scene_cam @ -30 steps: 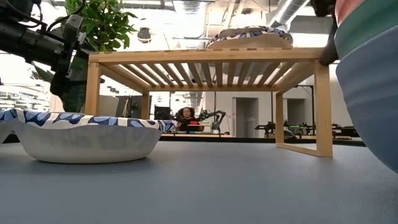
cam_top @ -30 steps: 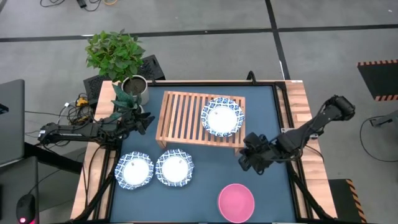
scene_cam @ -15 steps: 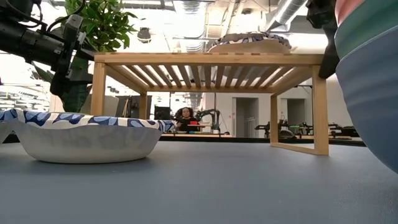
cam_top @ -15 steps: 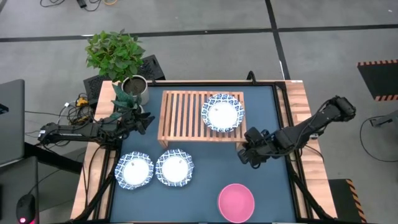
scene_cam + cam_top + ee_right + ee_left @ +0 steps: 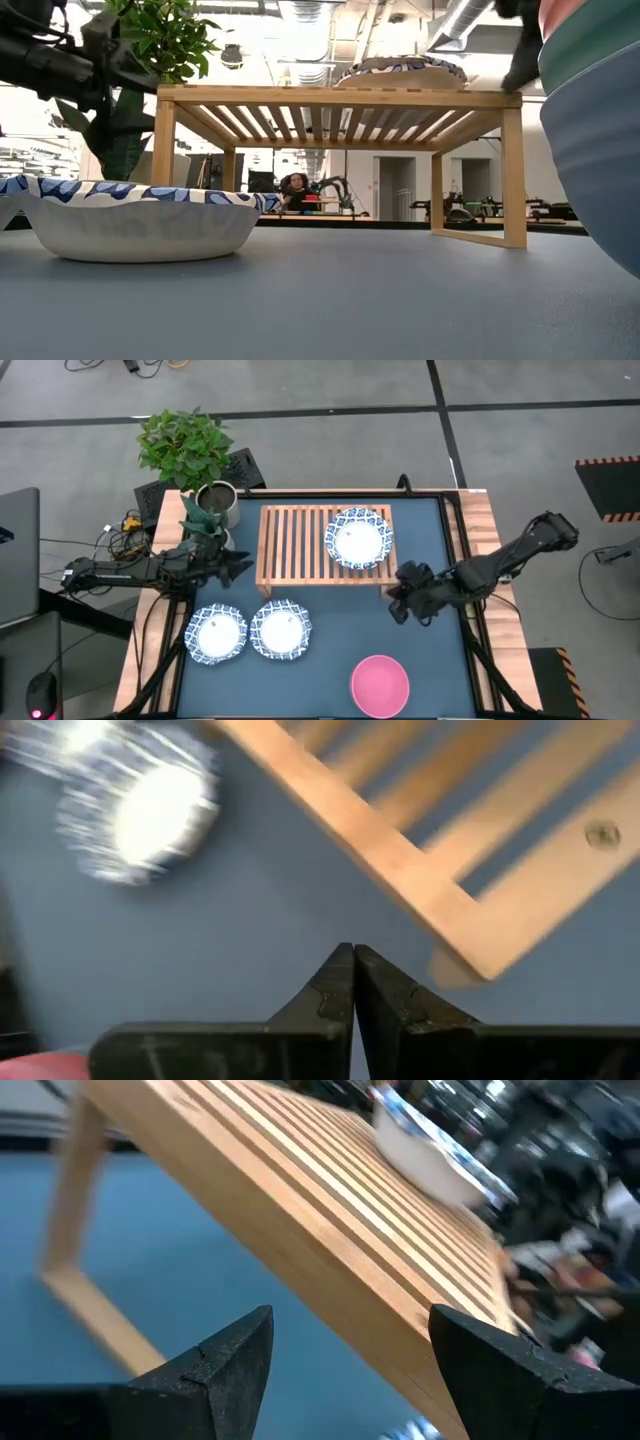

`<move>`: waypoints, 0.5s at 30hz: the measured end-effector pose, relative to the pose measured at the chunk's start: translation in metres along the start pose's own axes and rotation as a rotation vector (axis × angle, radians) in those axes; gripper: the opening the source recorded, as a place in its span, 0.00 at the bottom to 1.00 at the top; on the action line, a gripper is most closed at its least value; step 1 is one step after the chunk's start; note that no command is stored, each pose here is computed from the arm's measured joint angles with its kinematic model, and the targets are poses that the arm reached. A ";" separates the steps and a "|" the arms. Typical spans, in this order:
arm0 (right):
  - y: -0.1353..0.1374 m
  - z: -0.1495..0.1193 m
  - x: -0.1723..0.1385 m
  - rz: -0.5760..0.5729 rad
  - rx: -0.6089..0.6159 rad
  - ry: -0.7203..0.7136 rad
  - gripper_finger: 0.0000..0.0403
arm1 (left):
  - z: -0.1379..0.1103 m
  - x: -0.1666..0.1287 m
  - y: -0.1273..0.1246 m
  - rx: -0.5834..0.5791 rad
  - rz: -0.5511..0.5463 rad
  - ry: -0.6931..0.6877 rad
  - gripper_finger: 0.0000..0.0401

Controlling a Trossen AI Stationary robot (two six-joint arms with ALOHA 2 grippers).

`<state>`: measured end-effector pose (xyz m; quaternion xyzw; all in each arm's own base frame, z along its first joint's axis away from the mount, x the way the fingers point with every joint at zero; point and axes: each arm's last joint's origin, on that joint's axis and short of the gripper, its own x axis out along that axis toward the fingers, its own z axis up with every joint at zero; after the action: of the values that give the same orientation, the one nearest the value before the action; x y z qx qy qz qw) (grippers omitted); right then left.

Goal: Place and stack bowls onto a shelf
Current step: Stack the white patterned bowl on top of the white patterned bowls on the shelf

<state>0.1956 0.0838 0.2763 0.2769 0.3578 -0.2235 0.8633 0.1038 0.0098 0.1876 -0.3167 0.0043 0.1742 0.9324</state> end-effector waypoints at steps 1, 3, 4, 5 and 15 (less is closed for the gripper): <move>0.001 0.002 -0.006 0.044 0.005 -0.018 0.10 | 0.000 0.000 -0.001 -0.002 -0.034 0.019 0.63; 0.004 0.006 -0.019 0.149 0.000 -0.064 0.10 | -0.001 0.000 -0.003 -0.007 -0.093 0.059 0.63; 0.007 0.009 -0.025 0.207 -0.019 -0.093 0.10 | -0.001 0.000 -0.004 -0.011 -0.117 0.077 0.63; 0.010 0.011 -0.031 0.271 -0.046 -0.130 0.10 | -0.002 0.000 -0.005 -0.017 -0.139 0.096 0.63; 0.053 0.034 -0.026 0.406 -0.594 -0.539 0.11 | -0.003 0.000 -0.004 -0.007 -0.125 0.101 0.63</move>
<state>0.2267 0.1068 0.3330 0.0134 0.1073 -0.0011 0.9941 0.1049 0.0053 0.1874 -0.3278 0.0310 0.0996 0.9390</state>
